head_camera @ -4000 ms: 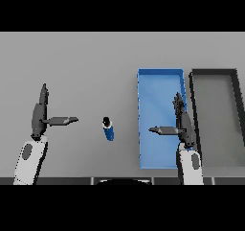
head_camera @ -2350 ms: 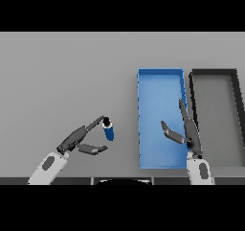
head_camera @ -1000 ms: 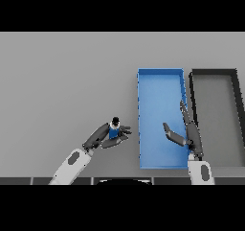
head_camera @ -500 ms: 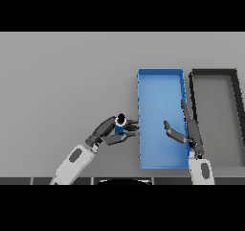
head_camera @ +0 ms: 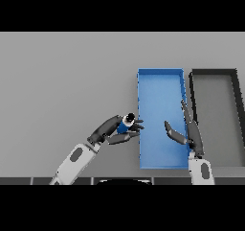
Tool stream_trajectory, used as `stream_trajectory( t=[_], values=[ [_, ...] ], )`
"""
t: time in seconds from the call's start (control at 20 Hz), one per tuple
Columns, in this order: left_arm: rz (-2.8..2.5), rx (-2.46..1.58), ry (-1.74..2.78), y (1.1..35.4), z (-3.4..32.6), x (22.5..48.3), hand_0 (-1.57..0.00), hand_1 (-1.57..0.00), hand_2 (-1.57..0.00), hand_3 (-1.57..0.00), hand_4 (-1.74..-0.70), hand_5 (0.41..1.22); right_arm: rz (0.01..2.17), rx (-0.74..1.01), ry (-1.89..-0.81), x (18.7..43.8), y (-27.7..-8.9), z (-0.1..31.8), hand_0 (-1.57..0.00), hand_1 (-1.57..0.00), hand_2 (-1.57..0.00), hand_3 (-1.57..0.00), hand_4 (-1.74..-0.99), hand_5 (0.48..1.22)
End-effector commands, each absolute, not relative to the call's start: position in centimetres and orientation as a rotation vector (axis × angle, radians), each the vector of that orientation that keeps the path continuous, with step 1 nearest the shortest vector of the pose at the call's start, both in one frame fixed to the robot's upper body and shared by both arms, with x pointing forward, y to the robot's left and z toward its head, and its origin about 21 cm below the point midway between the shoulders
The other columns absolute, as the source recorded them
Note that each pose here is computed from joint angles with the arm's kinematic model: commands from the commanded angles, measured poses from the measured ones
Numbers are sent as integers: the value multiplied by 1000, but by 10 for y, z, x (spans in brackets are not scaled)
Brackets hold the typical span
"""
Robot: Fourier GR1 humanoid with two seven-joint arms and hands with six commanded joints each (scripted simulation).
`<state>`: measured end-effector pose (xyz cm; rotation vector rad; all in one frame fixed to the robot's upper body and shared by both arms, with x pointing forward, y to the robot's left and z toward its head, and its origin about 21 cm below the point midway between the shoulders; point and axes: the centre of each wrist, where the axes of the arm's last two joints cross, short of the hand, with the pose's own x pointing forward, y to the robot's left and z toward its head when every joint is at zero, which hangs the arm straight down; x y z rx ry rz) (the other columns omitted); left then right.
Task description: Pick up the blue pipe and place it into the blue bin.
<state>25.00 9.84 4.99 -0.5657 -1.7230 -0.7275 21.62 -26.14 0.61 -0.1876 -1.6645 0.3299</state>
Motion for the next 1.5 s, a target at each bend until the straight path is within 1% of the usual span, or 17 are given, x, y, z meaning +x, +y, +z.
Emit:
stream_trajectory(
  t=[0.0, 0.1, 0.2, 0.25, 0.3, 0.4, 0.5, 0.65, 0.7, 0.75, 0.8, 0.9, 1.0, 1.05, 1.1, 1.2, 1.45],
  values=[
    [-727, -557, -1714, 100, 50, 252, -1569, -1569, -1570, -1570, -1466, 1220, 324, -182, -1664, 215, -260, 5, 1, 1, 1, 1, -1138, 643],
    [-742, -558, -1714, 96, 50, 252, -1570, -1570, -1570, -1570, -1466, 1220, 307, -171, -1658, 215, -254, 3, 1, 1, 1, 1, -1188, 643],
    [-735, -565, -1718, 95, 48, 252, -1570, -1570, -1570, -1570, -1467, 1220, 303, -170, -1670, 213, -257, 5, 1, 1, -2, 1, -1184, 642],
    [-732, -573, -1719, 95, 47, 252, -1570, -1570, -1571, -1571, -1467, 1220, 303, -153, -1701, 212, -258, 8, 1, 1, -20, 1, -1187, 642],
    [-738, -569, -1724, 96, 46, 251, -1571, -1571, -1571, -1571, -1467, 1221, 278, -55, -1756, 213, -256, 14, 1, -2, -41, 1, -1195, 648],
    [-741, -572, -1720, 97, 47, 253, -1571, -1571, -1571, -1571, -1467, 1221, 255, 158, -1775, 215, -262, 27, 1, -22, -89, -1, -1202, 624],
    [-741, -587, -1722, 93, 48, 251, -1571, -1571, -1571, -1571, -1467, 1221, 334, 296, -1760, 222, -267, 53, 1, -29, -120, -1, -1215, 607],
    [-741, -589, -1723, 95, 51, 251, -1571, -1571, -1571, -1571, -1467, 1221, 481, 459, -1757, 236, -263, 91, 1, -14, -111, 0, -1237, 577],
    [-740, -593, -1729, 96, 50, 248, -1571, -1571, -1571, -1571, -1467, 1221, 531, 499, -1742, 241, -258, 101, 1, -11, -106, 0, -1247, 568],
    [-742, -582, -1717, 96, 50, 252, -1571, -1571, -1571, -1571, -1467, 1221, 575, 514, -1754, 242, -253, 113, 1, -9, -104, 0, -1255, 560],
    [-749, -573, -1716, 96, 50, 251, -1571, -1571, -1571, -1571, -1467, 1221, 634, 536, -1756, 243, -243, 121, 1, -7, -99, 0, -1261, 560],
    [-751, -566, -1717, 97, 52, 252, -1571, -1571, -1571, -1571, -1467, 1221, 744, 526, -1753, 249, -234, 137, 1, -4, -81, 1, -1281, 558],
    [-770, -558, -1710, 94, 48, 250, -1571, -1571, -1571, -1571, -1467, 1221, 821, 563, -1762, 252, -218, 147, 1, -2, -53, 1, -1296, 556],
    [-770, -559, -1723, 95, 50, 252, -1571, -1571, -1571, -1571, -1467, 1221, 861, 585, -1775, 253, -213, 155, 1, -2, -44, 1, -1298, 559],
    [-768, -572, -1731, 94, 52, 252, -1571, -1571, -1571, -1571, -1467, 1221, 879, 602, -1760, 257, -206, 158, 1, -1, -42, 1, -1302, 559],
    [-763, -571, -1721, 94, 50, 254, -1571, -1571, -1571, -1571, -1467, 1221, 922, 669, -1736, 257, -193, 161, 1, 0, -43, 1, -1294, 560],
    [-772, -611, -1697, 95, 47, 259, -1571, -1571, -1571, -1571, -1467, 1221, 1041, 689, -1720, 268, -164, 174, -3, -10, -59, 1, -1232, 545]
  ],
)
